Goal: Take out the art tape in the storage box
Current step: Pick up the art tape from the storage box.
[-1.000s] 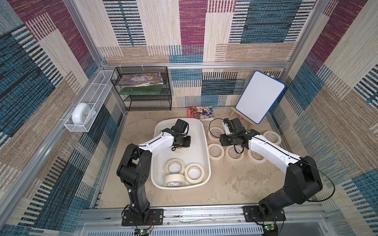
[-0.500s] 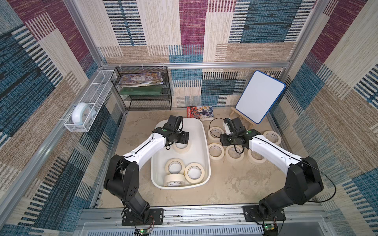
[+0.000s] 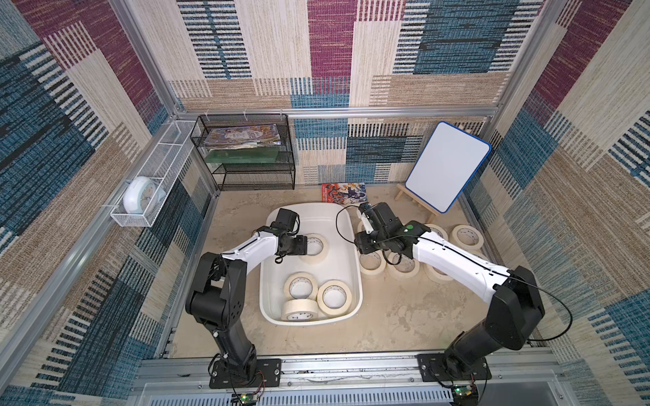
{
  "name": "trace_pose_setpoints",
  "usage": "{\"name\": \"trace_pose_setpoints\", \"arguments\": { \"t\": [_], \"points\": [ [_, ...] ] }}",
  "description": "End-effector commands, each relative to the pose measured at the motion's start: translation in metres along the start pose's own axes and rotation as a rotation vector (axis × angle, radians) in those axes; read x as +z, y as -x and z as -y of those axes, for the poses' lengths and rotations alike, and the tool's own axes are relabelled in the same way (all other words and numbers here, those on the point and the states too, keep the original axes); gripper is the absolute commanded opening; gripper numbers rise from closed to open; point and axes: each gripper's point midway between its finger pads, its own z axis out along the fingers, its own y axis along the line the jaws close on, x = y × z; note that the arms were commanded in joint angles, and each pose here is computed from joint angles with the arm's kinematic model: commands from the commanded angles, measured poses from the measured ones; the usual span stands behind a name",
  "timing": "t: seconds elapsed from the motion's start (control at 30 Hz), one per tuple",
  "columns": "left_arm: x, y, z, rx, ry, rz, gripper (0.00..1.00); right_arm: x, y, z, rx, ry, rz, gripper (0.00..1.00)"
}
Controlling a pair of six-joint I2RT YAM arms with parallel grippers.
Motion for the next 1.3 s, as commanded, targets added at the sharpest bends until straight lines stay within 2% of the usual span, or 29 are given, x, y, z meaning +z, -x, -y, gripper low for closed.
{"name": "trace_pose_setpoints", "arguments": {
  "t": [0.0,0.03,0.2,0.27,0.47,0.7,0.77,0.8,0.83,0.87,0.9,1.03,1.1,1.2,1.27],
  "points": [
    [0.011,0.011,0.006,-0.008,-0.03,0.017,0.67,0.006,0.005,-0.021,-0.014,0.041,-0.001,0.59],
    [0.014,0.011,0.006,-0.01,-0.031,0.008,0.62,0.01,0.007,-0.028,-0.026,0.056,-0.006,0.59],
    [0.011,0.011,0.007,-0.015,-0.037,0.017,0.24,0.035,0.013,-0.052,-0.062,0.106,-0.039,0.61],
    [0.001,0.013,0.007,-0.009,-0.034,0.032,0.18,0.04,0.02,-0.058,-0.067,0.117,-0.038,0.61],
    [-0.039,0.019,0.021,0.025,-0.046,0.104,0.16,0.058,0.034,-0.069,-0.074,0.141,-0.041,0.66],
    [-0.072,0.021,0.045,0.066,-0.064,0.163,0.16,0.077,0.041,-0.078,-0.072,0.159,-0.058,0.65],
    [-0.077,0.02,0.048,0.07,-0.069,0.171,0.16,0.081,0.039,-0.078,-0.071,0.156,-0.063,0.58],
    [-0.079,0.02,0.049,0.071,-0.071,0.177,0.16,0.082,0.038,-0.077,-0.071,0.153,-0.067,0.47],
    [-0.08,0.021,0.049,0.07,-0.07,0.181,0.16,0.082,0.037,-0.076,-0.07,0.148,-0.07,0.33],
    [-0.082,0.02,0.05,0.071,-0.072,0.183,0.17,0.083,0.036,-0.075,-0.069,0.14,-0.071,0.13],
    [-0.083,0.02,0.049,0.069,-0.071,0.185,0.2,0.082,0.036,-0.073,-0.066,0.13,-0.065,0.0],
    [-0.089,0.017,0.052,0.078,-0.081,0.199,0.38,0.077,0.038,-0.066,-0.069,0.097,-0.052,0.0],
    [-0.095,0.015,0.056,0.088,-0.104,0.219,0.51,0.076,0.039,-0.064,-0.07,0.086,-0.051,0.0],
    [-0.108,0.011,0.06,0.092,-0.137,0.235,0.78,0.077,0.039,-0.06,-0.071,0.068,-0.055,0.0],
    [-0.119,0.009,0.06,0.095,-0.14,0.244,0.86,0.076,0.041,-0.055,-0.066,0.055,-0.055,0.0]
  ]
}}
